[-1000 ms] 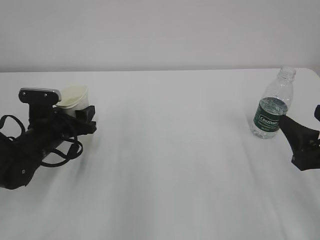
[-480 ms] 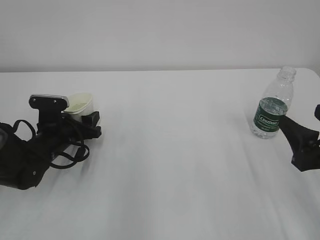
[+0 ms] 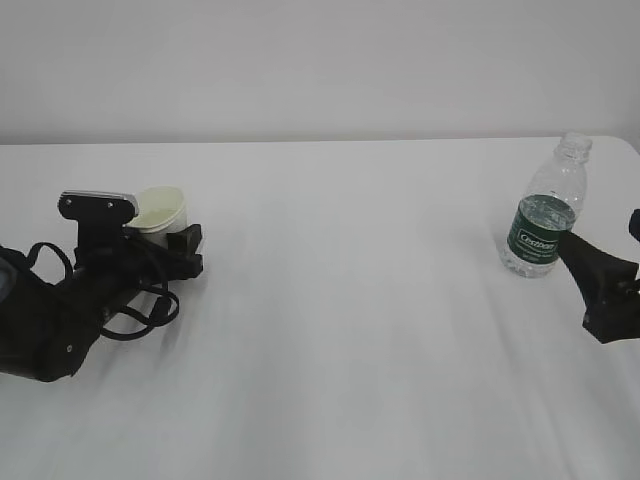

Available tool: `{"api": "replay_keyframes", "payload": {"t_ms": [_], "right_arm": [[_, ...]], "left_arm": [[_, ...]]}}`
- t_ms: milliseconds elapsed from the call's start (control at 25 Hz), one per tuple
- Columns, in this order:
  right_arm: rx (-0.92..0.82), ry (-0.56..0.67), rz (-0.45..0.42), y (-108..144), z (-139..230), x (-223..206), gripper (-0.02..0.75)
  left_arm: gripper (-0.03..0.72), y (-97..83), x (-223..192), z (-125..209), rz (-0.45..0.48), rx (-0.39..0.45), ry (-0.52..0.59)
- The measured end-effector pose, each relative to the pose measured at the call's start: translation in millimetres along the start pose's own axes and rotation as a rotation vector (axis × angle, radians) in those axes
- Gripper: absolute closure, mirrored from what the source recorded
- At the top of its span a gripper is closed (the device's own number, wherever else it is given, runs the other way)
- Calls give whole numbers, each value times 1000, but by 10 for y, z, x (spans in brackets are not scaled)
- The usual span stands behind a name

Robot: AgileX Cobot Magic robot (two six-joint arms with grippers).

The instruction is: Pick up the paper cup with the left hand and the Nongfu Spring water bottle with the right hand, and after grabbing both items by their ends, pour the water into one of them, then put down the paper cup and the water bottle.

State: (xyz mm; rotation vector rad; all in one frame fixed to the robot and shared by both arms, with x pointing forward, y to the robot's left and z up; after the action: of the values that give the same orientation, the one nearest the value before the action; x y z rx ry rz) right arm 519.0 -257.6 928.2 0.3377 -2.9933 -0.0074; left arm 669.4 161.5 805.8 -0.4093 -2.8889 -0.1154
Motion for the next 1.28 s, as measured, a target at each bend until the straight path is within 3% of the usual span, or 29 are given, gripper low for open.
{"api": "replay_keyframes", "payload": {"t_ms": [160,320,920,1280], "right_arm": [[0,0,0,0,0,0,145],[0,0,0,0,0,0,145],[2,0,0,0,0,0,146],[-14,0,0,0,0,0,146]], "left_arm": [[67,-2,-4,-6,1,0,-2],[28,-1,-4,-8,1,0,-3],[27,25,374,-126,2,-2,22],[38,22,576,-15,10,-8,74]]}}
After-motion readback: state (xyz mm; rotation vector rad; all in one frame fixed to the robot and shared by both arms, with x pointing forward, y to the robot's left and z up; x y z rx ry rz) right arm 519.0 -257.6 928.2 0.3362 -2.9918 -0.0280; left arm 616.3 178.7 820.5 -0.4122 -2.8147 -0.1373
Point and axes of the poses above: a point on each arm's last joint axis where the gripper is mounted, x pointing back along that axis away from the gripper, y along the wrist's bending axis when the last joint is at zero, z = x × y, the point moved 8 cm from there along -x, pointing out along that axis toward the gripper, and after that the axes turned 9 degrees about -x, right-handed, at the moved point
